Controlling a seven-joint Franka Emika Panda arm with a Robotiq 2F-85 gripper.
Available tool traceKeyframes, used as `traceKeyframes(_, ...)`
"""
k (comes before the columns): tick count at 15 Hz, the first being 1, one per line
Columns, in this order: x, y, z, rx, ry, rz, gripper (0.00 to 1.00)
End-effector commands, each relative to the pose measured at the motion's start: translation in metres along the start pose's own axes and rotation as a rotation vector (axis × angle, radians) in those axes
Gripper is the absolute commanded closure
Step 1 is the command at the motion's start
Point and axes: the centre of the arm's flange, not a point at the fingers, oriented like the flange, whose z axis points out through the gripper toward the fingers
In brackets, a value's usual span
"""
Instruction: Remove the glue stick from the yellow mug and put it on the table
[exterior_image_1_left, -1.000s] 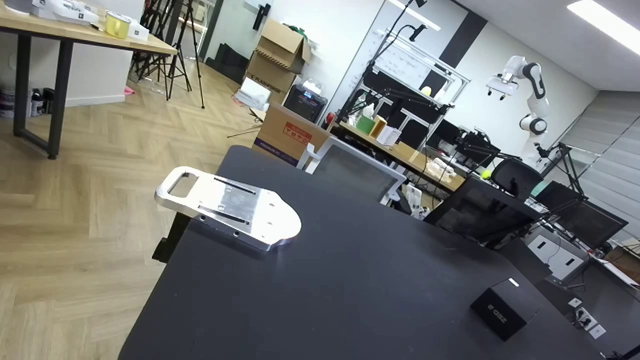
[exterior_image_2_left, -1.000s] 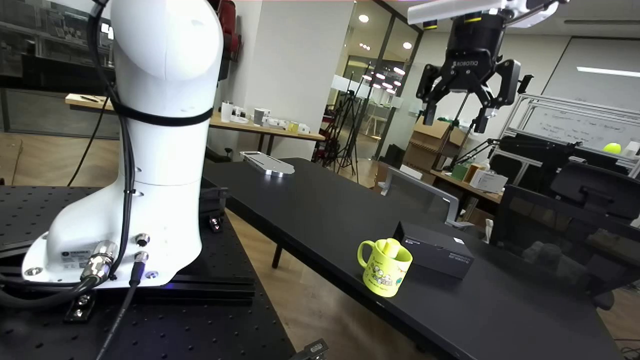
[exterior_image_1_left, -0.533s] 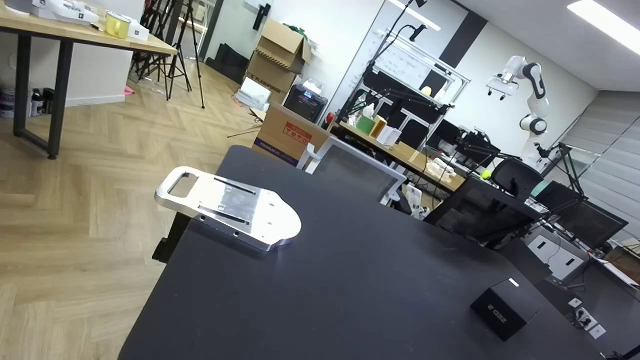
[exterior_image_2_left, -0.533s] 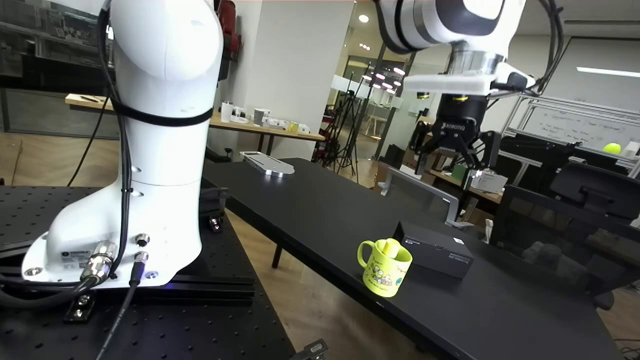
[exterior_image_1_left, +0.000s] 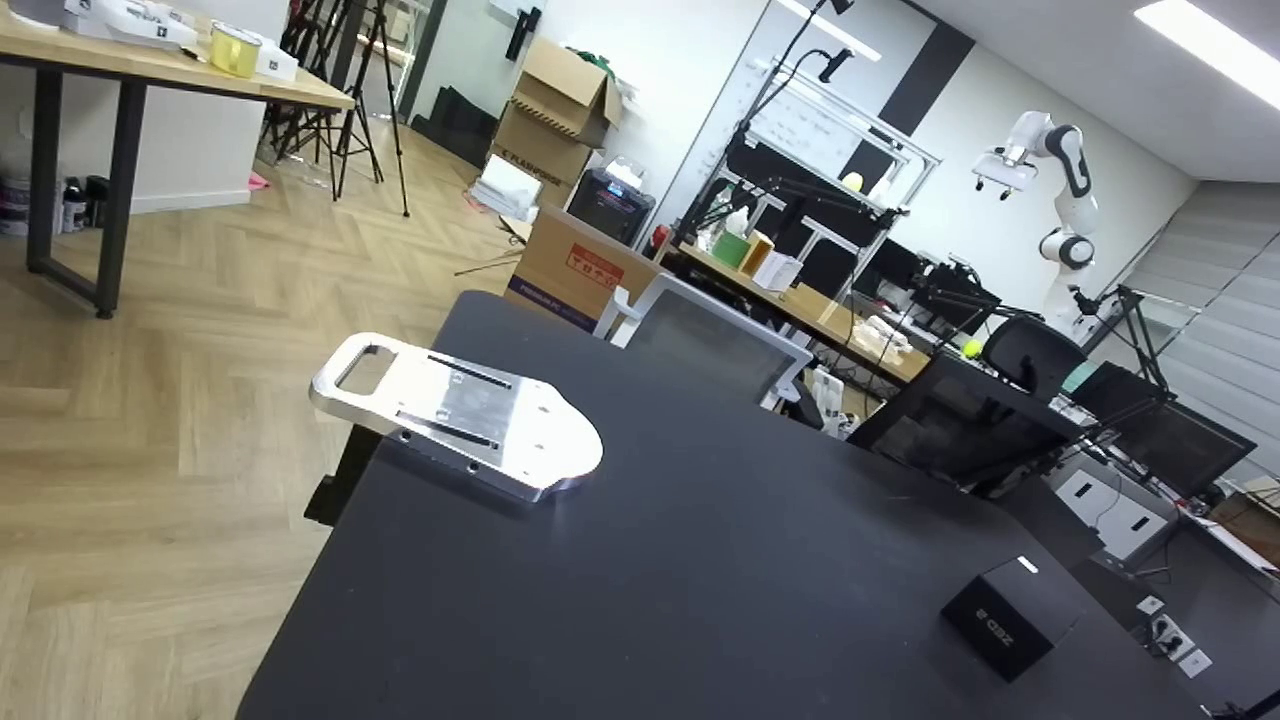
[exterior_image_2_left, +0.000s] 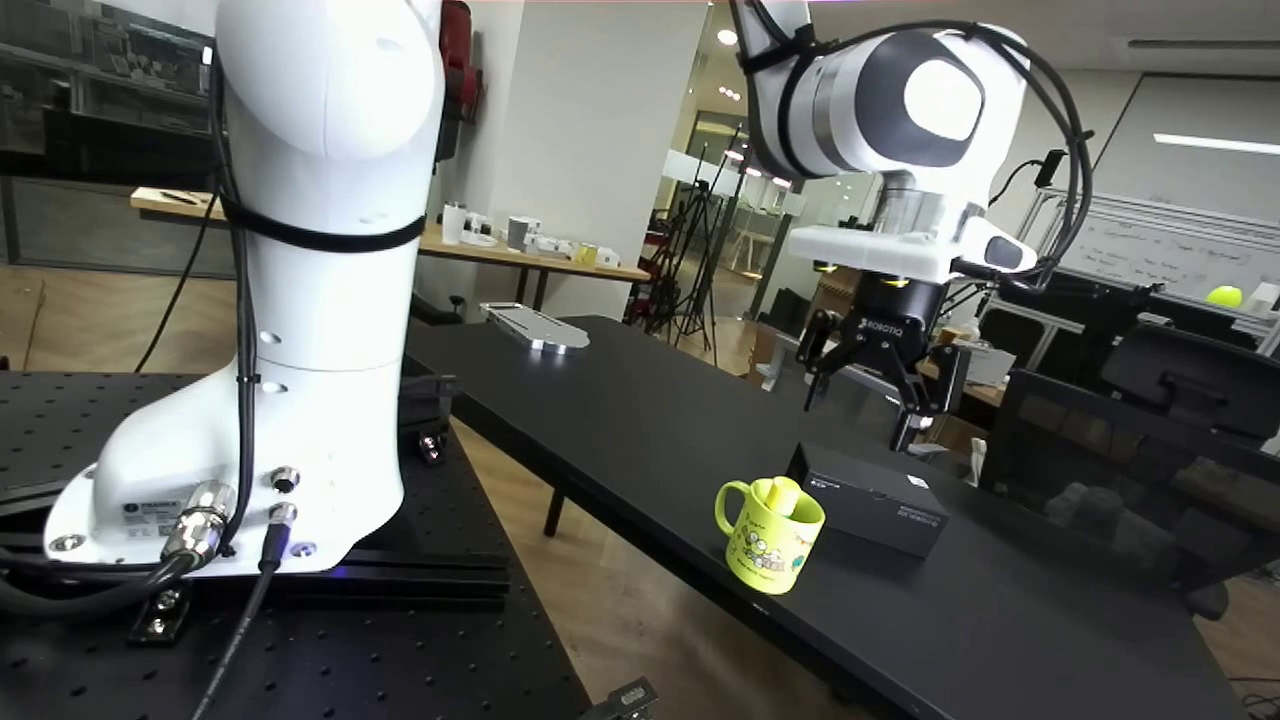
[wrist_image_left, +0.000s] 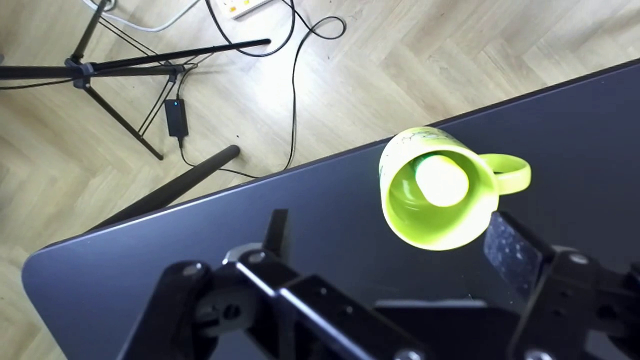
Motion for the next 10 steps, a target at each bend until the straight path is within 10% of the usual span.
traceKeyframes(1,0.000,0.000,-0.002,-0.001,0.004,0.000,0.00)
traceKeyframes(10,0.001,-0.014,0.041,0.038,0.033,0.041,0.00)
